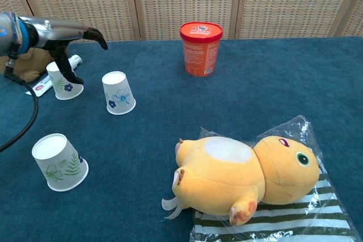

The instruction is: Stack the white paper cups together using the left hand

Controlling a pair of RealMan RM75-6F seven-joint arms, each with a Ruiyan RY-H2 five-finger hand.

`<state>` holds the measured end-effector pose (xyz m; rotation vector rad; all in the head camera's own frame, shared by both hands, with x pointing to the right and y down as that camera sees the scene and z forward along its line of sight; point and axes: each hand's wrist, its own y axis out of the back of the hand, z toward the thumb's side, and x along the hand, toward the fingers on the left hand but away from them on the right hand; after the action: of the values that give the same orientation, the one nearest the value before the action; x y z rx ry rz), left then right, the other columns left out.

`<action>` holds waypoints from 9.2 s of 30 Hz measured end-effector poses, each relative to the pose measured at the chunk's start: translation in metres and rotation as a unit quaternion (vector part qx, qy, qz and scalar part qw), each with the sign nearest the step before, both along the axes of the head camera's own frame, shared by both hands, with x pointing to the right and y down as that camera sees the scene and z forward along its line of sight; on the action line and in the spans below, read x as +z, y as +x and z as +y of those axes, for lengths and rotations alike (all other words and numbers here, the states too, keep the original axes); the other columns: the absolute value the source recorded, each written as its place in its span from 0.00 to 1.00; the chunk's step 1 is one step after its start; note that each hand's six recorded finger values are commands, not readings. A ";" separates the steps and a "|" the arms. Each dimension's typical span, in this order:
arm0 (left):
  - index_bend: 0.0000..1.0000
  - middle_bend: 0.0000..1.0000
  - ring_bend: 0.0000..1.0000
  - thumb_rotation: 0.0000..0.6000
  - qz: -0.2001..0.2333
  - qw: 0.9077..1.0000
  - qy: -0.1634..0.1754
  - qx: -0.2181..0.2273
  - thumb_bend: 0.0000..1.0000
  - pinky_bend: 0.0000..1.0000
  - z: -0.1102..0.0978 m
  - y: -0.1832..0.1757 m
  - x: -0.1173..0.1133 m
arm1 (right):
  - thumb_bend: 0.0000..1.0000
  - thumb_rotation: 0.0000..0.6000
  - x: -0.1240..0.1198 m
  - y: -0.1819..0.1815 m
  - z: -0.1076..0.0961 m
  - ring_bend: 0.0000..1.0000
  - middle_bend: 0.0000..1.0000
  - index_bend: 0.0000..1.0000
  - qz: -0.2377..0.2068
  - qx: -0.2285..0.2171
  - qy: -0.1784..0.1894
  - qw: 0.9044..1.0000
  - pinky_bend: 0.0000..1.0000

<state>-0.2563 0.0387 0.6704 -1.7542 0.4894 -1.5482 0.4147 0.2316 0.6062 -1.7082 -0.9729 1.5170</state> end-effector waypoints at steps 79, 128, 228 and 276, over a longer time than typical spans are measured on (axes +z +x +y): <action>0.44 0.00 0.00 1.00 0.069 0.992 0.014 0.105 0.24 0.00 0.113 -0.045 -0.124 | 0.00 1.00 -0.007 -0.005 -0.001 0.00 0.00 0.00 0.008 -0.007 0.025 1.000 0.00; 0.07 0.00 0.00 1.00 0.054 0.996 -0.001 0.072 0.24 0.00 0.115 -0.053 -0.077 | 0.00 1.00 -0.009 -0.007 0.000 0.00 0.00 0.00 0.004 -0.010 0.029 1.000 0.00; 0.41 0.00 0.00 1.00 0.017 0.998 -0.011 -0.055 0.24 0.00 -0.007 -0.043 -0.034 | 0.00 1.00 0.006 0.000 0.000 0.00 0.00 0.00 0.020 -0.003 0.006 1.000 0.00; 0.33 0.00 0.00 1.00 0.025 0.990 -0.086 0.107 0.24 0.00 0.111 -0.053 -0.096 | 0.00 1.00 -0.002 -0.001 0.000 0.00 0.00 0.00 0.017 -0.001 0.017 1.000 0.00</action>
<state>-0.3089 0.1498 0.5743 -1.9118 0.1883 -1.4315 0.4134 0.2318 0.6041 -1.6525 -0.9741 1.5151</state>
